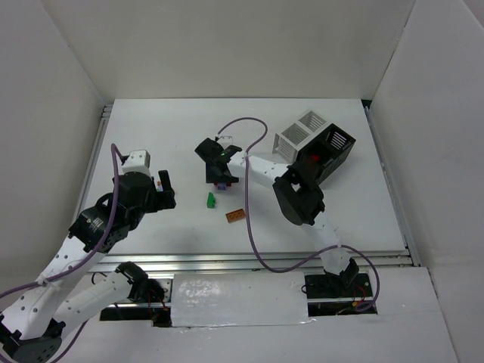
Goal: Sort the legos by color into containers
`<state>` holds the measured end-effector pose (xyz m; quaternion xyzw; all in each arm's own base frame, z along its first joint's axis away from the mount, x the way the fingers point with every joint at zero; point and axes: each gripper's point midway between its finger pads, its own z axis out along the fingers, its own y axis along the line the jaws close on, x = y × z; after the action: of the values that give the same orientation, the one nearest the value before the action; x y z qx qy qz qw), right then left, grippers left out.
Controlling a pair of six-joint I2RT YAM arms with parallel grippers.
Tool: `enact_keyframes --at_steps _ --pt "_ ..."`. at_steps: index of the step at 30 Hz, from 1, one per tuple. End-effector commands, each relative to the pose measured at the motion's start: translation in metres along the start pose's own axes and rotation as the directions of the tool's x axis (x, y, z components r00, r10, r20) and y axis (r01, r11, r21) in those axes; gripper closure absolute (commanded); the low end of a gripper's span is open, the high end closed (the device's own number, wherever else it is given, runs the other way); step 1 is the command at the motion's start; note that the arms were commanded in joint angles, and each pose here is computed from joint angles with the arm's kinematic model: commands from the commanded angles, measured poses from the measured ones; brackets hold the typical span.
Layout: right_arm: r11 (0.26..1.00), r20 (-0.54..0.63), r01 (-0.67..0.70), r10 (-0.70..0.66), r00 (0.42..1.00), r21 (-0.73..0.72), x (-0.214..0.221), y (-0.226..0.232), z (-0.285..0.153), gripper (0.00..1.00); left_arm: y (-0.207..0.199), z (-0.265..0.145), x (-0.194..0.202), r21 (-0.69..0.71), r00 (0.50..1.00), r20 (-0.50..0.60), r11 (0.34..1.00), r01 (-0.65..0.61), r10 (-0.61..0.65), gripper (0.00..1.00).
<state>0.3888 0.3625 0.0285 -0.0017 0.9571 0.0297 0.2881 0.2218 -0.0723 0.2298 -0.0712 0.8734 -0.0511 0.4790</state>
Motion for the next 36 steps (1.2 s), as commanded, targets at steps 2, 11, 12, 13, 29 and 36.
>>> enact_keyframes --at_steps 2,11,12,13,29,36 --pt "0.999 0.045 -0.035 0.037 0.998 -0.033 -0.016 0.006 -0.02 0.83 -0.008 -0.001 -0.012 0.042 0.999 0.043 0.999 0.005 -0.007 0.01" --pt "0.931 0.306 -0.328 0.362 0.881 -0.159 -0.085 -0.034 -0.161 1.0 -0.101 -0.021 -0.027 0.522 0.991 0.036 0.848 0.093 -0.131 0.01" --pt "0.926 0.303 -0.349 0.378 0.875 -0.147 -0.071 -0.047 -0.161 1.0 -0.111 -0.019 -0.021 0.571 0.99 0.022 0.814 0.103 -0.14 0.01" --pt "0.895 0.312 -0.394 0.442 0.841 -0.208 -0.072 -0.044 -0.177 1.0 -0.123 -0.023 -0.023 0.628 0.987 0.023 0.77 0.108 -0.157 0.0" --pt "0.711 0.362 -0.532 0.697 0.619 -0.459 -0.051 -0.071 -0.308 1.0 -0.224 -0.066 -0.056 0.935 0.967 0.079 0.355 0.013 -0.244 0.04" --pt "0.695 0.348 -0.512 0.707 0.616 -0.505 -0.05 -0.065 -0.318 1.0 -0.227 -0.057 -0.048 0.921 0.969 0.066 0.389 0.033 -0.238 0.11"
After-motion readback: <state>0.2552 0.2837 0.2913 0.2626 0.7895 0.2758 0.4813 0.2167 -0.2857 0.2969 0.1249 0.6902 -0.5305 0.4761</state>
